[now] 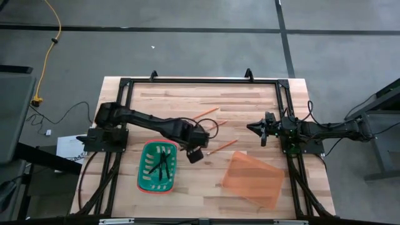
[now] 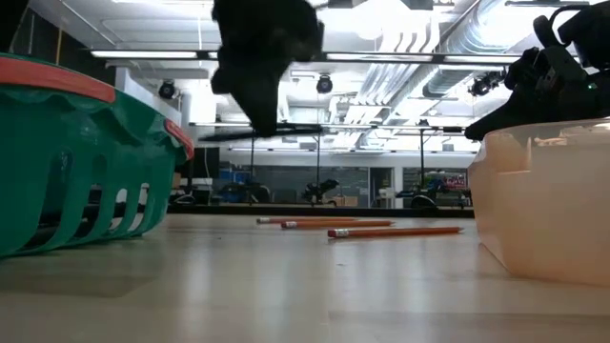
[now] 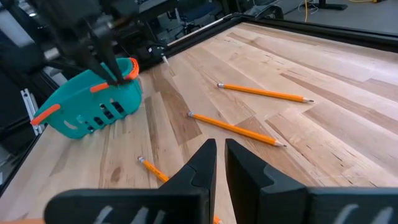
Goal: Sort pens & pencils
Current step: Put the black pen into the green bin
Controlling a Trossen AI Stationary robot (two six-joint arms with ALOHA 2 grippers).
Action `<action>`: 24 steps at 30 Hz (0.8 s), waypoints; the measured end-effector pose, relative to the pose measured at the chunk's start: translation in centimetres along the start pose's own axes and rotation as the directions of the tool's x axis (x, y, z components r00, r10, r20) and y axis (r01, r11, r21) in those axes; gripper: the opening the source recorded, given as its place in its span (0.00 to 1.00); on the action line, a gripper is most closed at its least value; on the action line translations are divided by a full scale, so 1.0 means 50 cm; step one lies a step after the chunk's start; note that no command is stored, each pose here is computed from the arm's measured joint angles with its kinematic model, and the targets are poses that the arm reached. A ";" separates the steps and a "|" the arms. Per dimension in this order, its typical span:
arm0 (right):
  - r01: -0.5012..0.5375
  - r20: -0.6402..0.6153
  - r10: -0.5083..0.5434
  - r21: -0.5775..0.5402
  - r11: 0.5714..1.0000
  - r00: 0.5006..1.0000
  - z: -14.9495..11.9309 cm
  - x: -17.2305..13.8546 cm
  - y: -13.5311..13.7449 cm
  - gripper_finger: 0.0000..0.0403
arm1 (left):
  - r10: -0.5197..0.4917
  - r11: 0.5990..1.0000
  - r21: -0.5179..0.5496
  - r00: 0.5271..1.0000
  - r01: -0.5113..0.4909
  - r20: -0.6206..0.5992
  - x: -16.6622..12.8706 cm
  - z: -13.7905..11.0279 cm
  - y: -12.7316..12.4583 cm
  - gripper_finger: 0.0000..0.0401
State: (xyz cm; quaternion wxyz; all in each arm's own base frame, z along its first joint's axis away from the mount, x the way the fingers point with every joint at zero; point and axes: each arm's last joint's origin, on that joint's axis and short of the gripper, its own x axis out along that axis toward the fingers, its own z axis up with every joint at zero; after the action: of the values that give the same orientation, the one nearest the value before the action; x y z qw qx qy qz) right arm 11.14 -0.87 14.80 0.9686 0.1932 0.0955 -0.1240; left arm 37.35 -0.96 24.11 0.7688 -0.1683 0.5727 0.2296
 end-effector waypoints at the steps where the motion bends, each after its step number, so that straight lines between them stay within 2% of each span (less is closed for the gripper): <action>1: 0.000 0.000 0.000 0.000 1.000 1.000 0.000 0.000 0.000 0.06 | -0.001 1.000 -0.009 1.000 0.001 0.007 -0.014 -0.005 0.001 0.05; 7: 0.000 0.000 0.000 0.000 1.000 1.000 0.000 0.000 0.000 0.06 | -0.006 0.998 -0.056 0.996 0.011 0.088 -0.087 -0.027 0.004 0.05; 11: 0.000 0.000 0.000 0.000 1.000 1.000 0.000 0.000 0.000 0.06 | 0.048 0.996 -0.072 0.996 -0.043 0.077 -0.120 -0.065 -0.005 0.05; 18: 0.000 0.000 0.000 0.000 1.000 1.000 0.000 0.000 0.000 0.06 | 0.109 0.991 -0.083 0.992 -0.104 0.057 -0.151 -0.134 -0.040 0.05; 24: 0.000 0.000 0.000 0.000 1.000 1.000 0.000 0.000 0.000 0.06 | 0.149 0.985 -0.091 0.988 -0.144 0.047 -0.156 -0.192 -0.071 0.04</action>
State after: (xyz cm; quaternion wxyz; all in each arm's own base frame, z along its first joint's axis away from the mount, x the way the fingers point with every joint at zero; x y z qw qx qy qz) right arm 11.14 -0.87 14.80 0.9686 0.1932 0.0956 -0.1241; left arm 29.72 -10.22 28.79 0.7567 -0.1529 0.5523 0.3147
